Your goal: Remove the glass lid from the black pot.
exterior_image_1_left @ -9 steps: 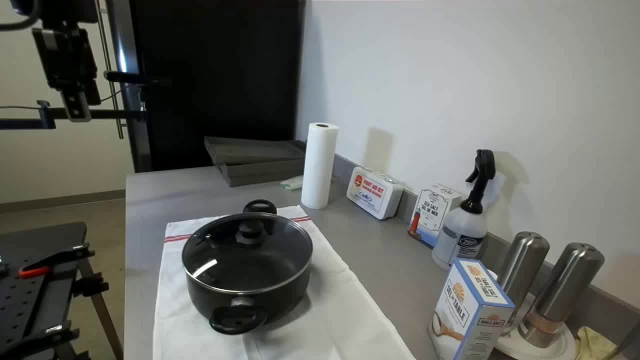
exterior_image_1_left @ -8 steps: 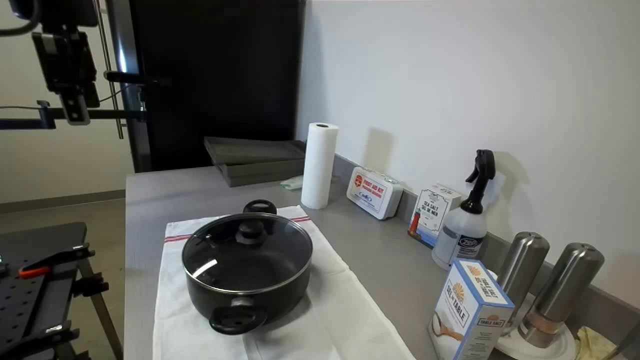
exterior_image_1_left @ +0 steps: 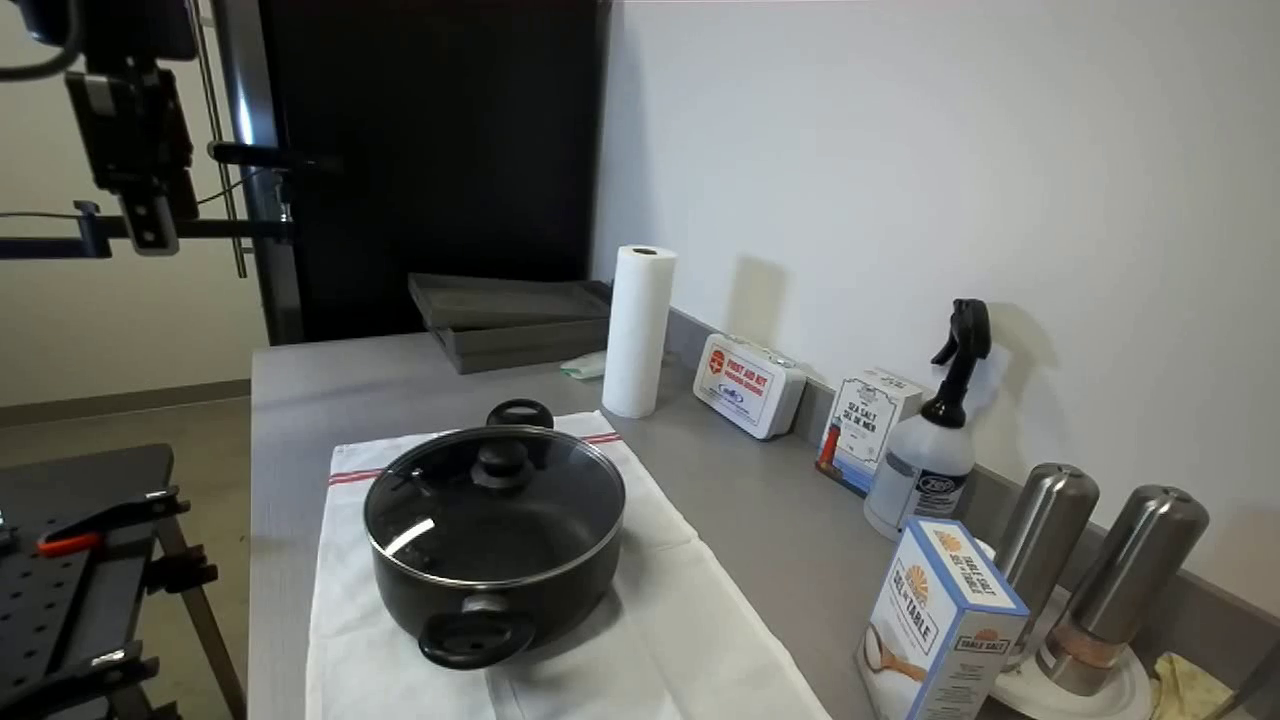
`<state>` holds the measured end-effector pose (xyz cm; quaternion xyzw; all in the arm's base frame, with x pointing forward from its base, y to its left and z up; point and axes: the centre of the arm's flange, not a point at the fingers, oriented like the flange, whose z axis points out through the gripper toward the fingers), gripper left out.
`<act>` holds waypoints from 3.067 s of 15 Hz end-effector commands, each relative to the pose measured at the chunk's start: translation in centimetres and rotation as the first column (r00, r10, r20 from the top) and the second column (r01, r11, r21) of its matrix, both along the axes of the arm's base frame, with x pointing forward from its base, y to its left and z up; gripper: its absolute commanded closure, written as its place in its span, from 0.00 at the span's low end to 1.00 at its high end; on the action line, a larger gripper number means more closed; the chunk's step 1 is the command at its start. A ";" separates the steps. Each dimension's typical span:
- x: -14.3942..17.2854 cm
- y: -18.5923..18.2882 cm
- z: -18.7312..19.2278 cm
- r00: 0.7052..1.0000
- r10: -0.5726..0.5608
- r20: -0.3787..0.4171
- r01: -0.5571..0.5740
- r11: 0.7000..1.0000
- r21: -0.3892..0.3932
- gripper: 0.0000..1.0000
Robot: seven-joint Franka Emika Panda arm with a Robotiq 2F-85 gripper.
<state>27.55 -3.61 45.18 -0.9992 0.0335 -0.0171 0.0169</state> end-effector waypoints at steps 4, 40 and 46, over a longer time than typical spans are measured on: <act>0.2 -0.1 0.0 1.000 -0.003 0.002 0.003 1.000 -0.003 0.00; 19.0 -6.5 -17.2 0.992 -0.121 0.036 0.124 0.990 -0.066 0.00; 20.1 -6.9 -19.2 0.992 -0.123 0.031 0.125 0.990 -0.066 0.00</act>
